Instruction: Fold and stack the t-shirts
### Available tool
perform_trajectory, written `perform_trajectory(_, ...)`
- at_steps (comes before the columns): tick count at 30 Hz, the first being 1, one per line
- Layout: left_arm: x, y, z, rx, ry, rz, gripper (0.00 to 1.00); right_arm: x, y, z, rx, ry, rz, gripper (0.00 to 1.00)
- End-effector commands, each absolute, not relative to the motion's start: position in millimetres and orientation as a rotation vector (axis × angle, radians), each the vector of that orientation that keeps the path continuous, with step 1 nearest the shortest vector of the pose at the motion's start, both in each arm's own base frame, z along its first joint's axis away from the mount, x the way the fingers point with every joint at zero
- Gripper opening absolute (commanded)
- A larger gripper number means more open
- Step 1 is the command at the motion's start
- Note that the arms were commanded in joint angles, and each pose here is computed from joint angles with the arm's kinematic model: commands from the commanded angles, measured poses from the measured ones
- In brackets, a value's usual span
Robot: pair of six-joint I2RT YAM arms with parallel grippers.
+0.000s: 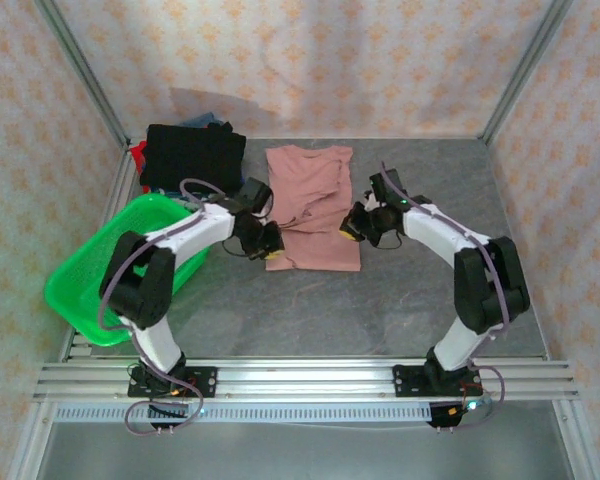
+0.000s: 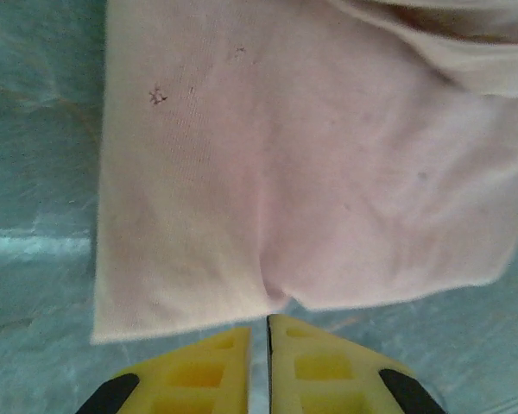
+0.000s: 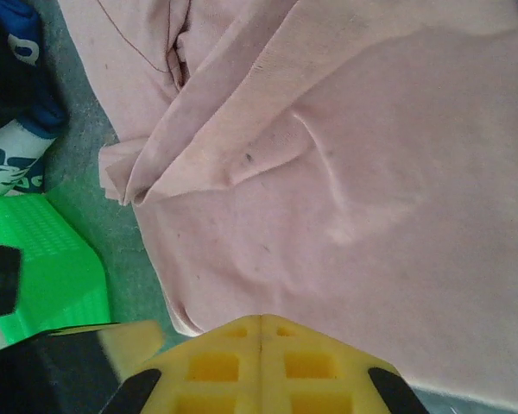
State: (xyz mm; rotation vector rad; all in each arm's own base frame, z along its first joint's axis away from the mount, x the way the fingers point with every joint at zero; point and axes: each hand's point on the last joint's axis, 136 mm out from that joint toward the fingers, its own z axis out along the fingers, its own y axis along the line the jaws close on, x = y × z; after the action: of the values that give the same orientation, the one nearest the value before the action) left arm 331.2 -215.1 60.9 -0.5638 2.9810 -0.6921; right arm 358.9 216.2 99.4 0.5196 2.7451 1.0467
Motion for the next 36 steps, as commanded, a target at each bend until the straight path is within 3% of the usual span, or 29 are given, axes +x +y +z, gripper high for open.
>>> perform_trajectory(1,366,-226,68,-0.528,2.912,-0.7,0.12,383,227,94,0.555,2.686,1.099,0.01)
perform_trajectory(13,440,-230,29,-0.533,2.969,-0.537,0.11,429,231,52,0.642,2.745,1.023,0.0)
perform_trajectory(20,499,-230,70,-0.5,2.821,-0.57,0.16,455,220,47,0.716,2.708,1.007,0.01)
perform_trajectory(23,510,-229,94,-0.473,2.776,-0.568,0.22,459,214,57,0.716,2.68,1.003,0.06)
perform_trajectory(26,503,-224,127,-0.466,2.705,-0.606,0.41,450,208,80,0.653,2.645,0.999,0.19)
perform_trajectory(29,474,-216,154,-0.463,2.662,-0.656,0.53,423,194,98,0.624,2.651,0.949,0.34)
perform_trajectory(32,426,-202,162,-0.493,2.68,-0.685,0.57,383,186,105,0.629,2.683,0.961,0.45)
perform_trajectory(36,362,-185,143,-0.566,2.738,-0.721,0.59,337,177,98,0.688,2.708,0.996,0.49)
